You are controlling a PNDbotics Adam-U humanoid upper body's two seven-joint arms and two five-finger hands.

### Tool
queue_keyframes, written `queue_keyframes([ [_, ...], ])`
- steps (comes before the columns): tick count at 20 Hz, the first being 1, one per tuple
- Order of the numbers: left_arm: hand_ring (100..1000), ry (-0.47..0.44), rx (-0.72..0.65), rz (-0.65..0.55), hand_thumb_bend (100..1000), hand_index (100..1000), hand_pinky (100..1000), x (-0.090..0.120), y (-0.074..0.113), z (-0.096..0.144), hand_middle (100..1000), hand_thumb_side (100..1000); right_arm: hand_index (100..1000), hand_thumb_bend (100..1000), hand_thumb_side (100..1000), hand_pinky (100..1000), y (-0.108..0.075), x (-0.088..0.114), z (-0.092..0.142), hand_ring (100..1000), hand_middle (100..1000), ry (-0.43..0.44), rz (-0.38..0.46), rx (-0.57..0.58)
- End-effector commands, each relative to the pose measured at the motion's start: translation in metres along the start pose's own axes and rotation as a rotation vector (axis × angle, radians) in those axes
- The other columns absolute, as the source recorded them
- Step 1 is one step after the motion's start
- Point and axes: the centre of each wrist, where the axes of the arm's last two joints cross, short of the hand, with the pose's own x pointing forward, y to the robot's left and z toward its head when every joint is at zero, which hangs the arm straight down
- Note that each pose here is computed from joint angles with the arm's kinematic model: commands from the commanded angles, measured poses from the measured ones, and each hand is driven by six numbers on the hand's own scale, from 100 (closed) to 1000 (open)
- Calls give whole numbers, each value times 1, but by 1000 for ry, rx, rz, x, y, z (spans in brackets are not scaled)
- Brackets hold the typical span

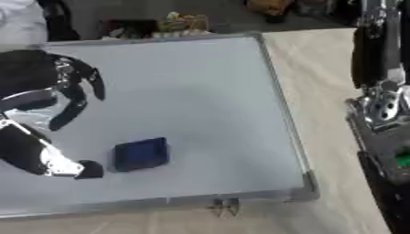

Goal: Wipe the whiteboard clean with a brush.

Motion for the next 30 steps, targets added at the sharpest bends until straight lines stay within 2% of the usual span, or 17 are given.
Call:
queue_keyframes([
  [1, 807, 12, 12, 20, 622, 363, 772, 0, 2, -7, 689, 575, 893, 100, 1000, 836, -5, 5, -6, 824, 774, -29, 11, 8],
  [4, 794, 41, 3, 83, 615, 406, 779, -2, -8, -18, 671, 623, 893, 100, 1000, 836, -5, 5, -6, 825, 774, -30, 9, 3],
  [9, 786, 98, 21, 160, 616, 410, 783, -9, -24, -36, 654, 641, 892, 100, 1000, 836, -5, 5, -6, 824, 774, -32, 7, -4],
  [15, 782, 132, 24, 173, 611, 396, 779, -15, -39, -50, 651, 615, 893, 100, 1000, 836, -5, 5, -5, 824, 774, -28, 6, -6],
  [18, 781, 137, 18, 178, 586, 396, 779, -17, -46, -53, 668, 547, 893, 100, 1000, 837, -5, 4, -5, 824, 773, -25, 5, -10],
  [23, 786, 125, 15, 190, 558, 404, 778, -15, -50, -55, 691, 517, 893, 100, 1000, 837, -4, 4, -4, 824, 772, -20, 3, -13],
  [27, 799, 90, 23, 163, 576, 423, 789, -10, -47, -52, 714, 508, 893, 100, 1000, 838, -4, 4, -3, 825, 771, -14, 3, -14],
  [30, 796, 67, 36, 147, 594, 432, 784, -5, -43, -49, 697, 510, 893, 100, 1000, 838, -4, 3, -3, 825, 770, -12, 2, -14],
])
